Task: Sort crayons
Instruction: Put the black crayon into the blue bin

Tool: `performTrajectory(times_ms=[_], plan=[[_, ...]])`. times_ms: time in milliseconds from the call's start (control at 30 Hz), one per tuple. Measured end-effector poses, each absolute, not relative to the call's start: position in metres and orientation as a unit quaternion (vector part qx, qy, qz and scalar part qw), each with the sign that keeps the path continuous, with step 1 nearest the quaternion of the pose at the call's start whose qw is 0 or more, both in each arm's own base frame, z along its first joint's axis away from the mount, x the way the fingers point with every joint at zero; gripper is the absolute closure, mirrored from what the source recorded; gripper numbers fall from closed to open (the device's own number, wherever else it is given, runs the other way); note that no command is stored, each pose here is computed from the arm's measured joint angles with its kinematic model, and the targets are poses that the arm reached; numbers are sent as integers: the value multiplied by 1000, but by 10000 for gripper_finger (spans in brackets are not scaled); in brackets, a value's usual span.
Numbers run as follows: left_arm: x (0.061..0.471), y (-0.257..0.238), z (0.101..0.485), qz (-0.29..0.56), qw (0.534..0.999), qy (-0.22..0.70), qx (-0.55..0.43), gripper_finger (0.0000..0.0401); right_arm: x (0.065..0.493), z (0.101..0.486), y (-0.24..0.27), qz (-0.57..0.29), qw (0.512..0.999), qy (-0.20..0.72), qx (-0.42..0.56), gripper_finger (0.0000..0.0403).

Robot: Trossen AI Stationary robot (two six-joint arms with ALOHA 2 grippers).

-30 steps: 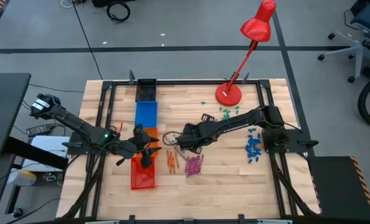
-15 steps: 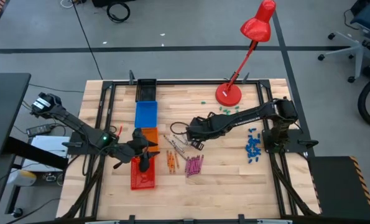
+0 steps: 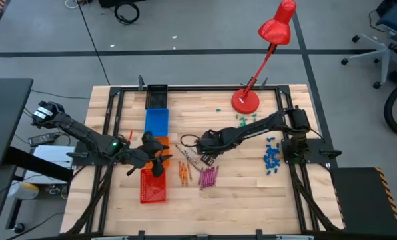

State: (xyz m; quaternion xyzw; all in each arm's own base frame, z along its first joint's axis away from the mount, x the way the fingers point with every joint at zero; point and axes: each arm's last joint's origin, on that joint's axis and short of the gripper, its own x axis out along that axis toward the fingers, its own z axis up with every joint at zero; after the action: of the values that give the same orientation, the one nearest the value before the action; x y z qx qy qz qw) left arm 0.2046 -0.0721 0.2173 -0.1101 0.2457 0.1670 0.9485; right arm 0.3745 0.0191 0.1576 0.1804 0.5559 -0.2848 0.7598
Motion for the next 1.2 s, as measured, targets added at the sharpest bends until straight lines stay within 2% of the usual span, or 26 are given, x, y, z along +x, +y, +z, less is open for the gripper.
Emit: performTrajectory(times_ms=[233, 667, 833, 1200], plan=[[204, -73, 217, 165, 949, 245, -110, 209, 378, 149, 10, -298, 755, 554, 183, 243], [204, -73, 217, 165, 949, 245, -110, 209, 383, 138, 1, -273, 750, 569, 197, 248], [204, -73, 217, 165, 949, 245, -111, 209, 381, 138, -5, -236, 739, 595, 209, 278], [203, -72, 216, 167, 947, 253, -104, 209, 379, 138, -18, -192, 735, 618, 204, 381]])
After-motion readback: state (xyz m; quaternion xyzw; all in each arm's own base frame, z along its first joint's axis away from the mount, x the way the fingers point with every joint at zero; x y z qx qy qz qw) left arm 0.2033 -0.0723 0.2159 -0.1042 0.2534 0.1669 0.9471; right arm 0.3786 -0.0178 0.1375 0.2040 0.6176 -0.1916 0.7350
